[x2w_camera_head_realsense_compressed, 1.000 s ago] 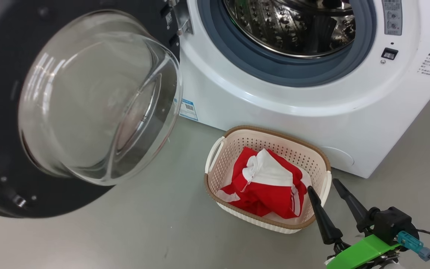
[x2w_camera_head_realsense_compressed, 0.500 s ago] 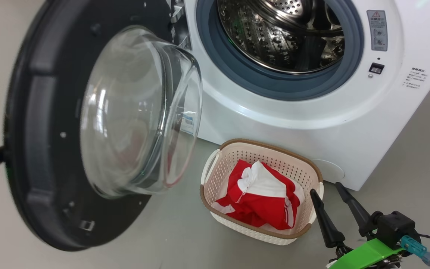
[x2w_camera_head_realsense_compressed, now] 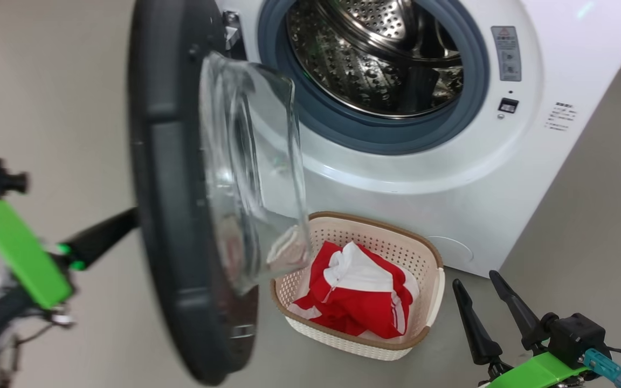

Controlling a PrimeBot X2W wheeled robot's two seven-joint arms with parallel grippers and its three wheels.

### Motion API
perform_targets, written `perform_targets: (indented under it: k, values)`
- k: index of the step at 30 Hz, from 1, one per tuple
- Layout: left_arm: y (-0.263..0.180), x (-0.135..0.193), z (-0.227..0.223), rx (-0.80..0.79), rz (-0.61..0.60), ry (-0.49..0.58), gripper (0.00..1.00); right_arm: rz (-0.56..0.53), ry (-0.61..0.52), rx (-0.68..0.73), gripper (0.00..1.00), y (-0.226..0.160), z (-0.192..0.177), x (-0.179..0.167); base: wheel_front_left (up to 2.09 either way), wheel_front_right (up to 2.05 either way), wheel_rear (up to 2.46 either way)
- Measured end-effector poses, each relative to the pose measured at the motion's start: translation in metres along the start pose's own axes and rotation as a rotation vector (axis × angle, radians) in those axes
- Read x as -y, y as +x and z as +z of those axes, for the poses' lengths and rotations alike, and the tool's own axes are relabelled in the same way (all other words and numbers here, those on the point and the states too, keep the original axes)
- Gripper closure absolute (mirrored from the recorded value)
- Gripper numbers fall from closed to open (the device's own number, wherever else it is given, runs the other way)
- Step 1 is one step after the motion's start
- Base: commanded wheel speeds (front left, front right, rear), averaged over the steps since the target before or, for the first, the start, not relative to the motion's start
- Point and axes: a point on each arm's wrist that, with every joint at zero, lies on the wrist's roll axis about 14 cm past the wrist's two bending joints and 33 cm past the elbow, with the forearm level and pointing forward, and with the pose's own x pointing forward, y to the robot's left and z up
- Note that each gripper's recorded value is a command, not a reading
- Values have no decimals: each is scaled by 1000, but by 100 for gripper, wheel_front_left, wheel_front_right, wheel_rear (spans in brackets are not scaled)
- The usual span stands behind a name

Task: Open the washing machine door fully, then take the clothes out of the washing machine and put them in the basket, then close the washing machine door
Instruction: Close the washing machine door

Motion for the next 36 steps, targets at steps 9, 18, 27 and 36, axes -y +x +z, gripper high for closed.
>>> perform_targets:
  k: [9, 18, 27, 36]
  values:
    - [45, 32, -32, 0, -83, 62, 100, -35, 4, 13, 0, -6, 4, 10, 0, 0, 0]
    - [100, 64, -45, 30, -145, 165, 100, -72, 18, 5, 0, -11, -1, 21, 0, 0, 0]
    - [148, 90, -54, 49, -209, 210, 100, -129, 24, 21, 0, -16, 2, 39, 0, 0, 0]
    - [197, 110, -53, 108, -270, 246, 100, -204, 33, 52, 0, -16, 9, 64, 0, 0, 0]
